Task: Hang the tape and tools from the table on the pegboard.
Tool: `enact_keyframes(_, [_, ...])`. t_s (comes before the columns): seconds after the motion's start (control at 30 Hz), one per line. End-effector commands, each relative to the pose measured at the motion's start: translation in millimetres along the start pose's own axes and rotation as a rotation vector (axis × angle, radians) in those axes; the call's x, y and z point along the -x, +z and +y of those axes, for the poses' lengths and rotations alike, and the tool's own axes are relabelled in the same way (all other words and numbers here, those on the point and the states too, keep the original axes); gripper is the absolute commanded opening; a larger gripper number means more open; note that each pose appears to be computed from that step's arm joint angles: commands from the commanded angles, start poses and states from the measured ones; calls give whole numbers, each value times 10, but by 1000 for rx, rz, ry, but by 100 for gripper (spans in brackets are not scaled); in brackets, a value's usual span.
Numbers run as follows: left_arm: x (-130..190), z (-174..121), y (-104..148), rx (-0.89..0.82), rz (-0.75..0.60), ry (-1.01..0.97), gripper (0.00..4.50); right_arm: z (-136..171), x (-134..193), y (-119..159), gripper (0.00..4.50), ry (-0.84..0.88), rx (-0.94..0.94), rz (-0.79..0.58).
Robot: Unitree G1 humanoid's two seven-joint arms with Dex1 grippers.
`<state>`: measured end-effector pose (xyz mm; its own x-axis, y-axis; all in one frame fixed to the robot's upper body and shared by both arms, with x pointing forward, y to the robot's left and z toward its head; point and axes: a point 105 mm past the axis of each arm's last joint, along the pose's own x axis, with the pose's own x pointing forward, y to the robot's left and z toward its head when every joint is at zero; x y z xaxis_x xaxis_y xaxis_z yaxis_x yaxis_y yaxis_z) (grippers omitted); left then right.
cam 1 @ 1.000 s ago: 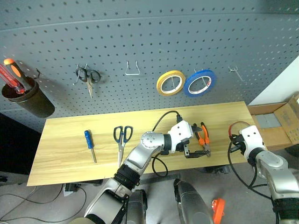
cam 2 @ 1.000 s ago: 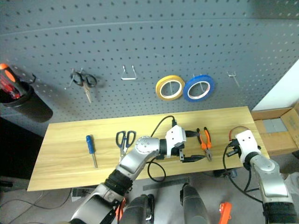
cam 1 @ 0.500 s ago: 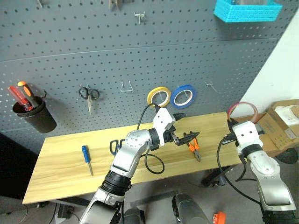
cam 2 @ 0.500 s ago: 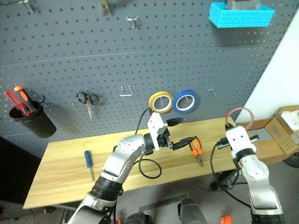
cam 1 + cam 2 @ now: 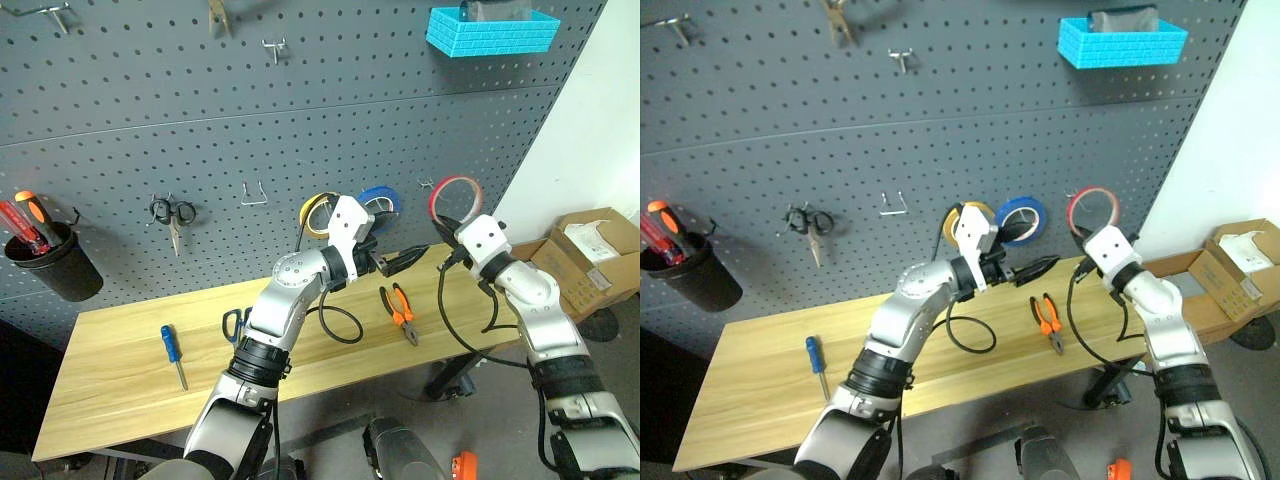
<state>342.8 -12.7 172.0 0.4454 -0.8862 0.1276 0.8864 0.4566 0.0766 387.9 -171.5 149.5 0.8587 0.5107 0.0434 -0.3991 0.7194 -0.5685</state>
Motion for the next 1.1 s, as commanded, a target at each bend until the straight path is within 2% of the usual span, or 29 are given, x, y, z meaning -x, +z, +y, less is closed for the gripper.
enact_keyframes(0.03, [-41,-14,203,-42,-63,-15,450,-195,-67,51,2,-8,-28,-31])
enact_keyframes(0.2, [-53,-25,189,-37,-60,-14,450,-332,-152,-17,2,25,-43,-6])
enact_keyframes(0.53, [-54,-25,188,-37,-54,-8,450,-434,-261,-108,2,47,-237,44])
enact_keyframes(0.67, [-33,-10,176,-39,-48,-1,450,-447,-246,-150,93,49,-255,63])
enact_keyframes(0.87, [12,-43,84,-31,-28,3,450,-382,-170,-237,298,47,-251,83])
enact_keyframes(1.0, [89,-126,-47,-27,5,-15,450,-256,-23,-354,446,39,-274,142])
enact_keyframes(1.1, [212,-196,-209,-43,55,-33,450,-63,187,-457,449,47,-333,240])
